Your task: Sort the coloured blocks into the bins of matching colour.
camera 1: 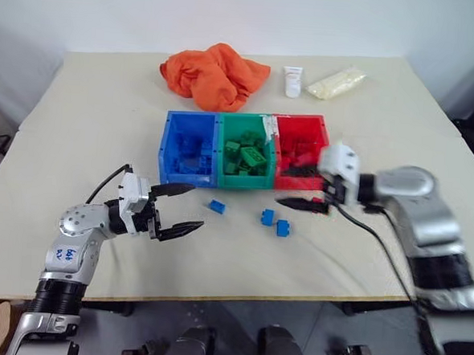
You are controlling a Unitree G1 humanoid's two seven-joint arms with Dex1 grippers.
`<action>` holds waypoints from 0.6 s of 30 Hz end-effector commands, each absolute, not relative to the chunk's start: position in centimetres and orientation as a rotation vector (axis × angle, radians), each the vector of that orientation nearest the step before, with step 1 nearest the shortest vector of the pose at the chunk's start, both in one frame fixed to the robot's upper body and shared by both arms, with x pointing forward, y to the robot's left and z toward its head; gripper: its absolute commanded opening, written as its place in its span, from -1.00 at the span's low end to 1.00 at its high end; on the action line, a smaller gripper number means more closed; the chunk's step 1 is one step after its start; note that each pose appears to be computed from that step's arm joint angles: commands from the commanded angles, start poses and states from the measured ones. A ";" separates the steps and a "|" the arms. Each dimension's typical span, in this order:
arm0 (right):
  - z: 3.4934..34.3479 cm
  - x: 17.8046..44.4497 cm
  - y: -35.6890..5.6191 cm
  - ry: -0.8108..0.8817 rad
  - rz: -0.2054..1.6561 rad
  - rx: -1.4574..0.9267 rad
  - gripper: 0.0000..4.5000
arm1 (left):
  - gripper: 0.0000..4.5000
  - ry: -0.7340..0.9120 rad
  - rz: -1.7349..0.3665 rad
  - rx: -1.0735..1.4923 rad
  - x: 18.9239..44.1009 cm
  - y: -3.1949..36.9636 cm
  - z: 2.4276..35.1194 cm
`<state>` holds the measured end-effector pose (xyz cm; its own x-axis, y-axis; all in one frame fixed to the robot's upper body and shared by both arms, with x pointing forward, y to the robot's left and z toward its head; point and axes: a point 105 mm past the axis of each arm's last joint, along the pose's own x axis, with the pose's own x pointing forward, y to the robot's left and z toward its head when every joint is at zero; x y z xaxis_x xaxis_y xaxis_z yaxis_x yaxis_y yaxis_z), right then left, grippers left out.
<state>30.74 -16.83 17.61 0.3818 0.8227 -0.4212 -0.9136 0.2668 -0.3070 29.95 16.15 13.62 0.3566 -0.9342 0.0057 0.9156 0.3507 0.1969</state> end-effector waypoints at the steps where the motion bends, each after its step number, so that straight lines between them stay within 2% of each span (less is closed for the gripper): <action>1: 17.9 29.0 -20.4 0.267 1.090 -0.594 0.44 | 1.00 -0.149 -1.207 0.196 29.9 16.5 14.1; 5: 16.8 27.7 -23.9 0.369 0.986 -0.582 0.44 | 1.00 -0.146 -1.226 0.191 29.6 16.3 14.0; 8: 16.4 27.6 -24.5 0.379 0.947 -0.570 0.44 | 1.00 -0.143 -1.231 0.189 29.5 16.3 13.9; 18: 14.3 31.5 -23.2 0.303 0.853 -0.459 0.44 | 1.00 -0.168 -1.251 0.187 29.6 15.5 14.7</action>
<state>31.07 -23.09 13.74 0.6024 0.6574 -0.4527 -0.7914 0.5659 -0.2312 29.74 16.04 13.47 0.3308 -0.9437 0.0027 0.9262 0.3252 0.1906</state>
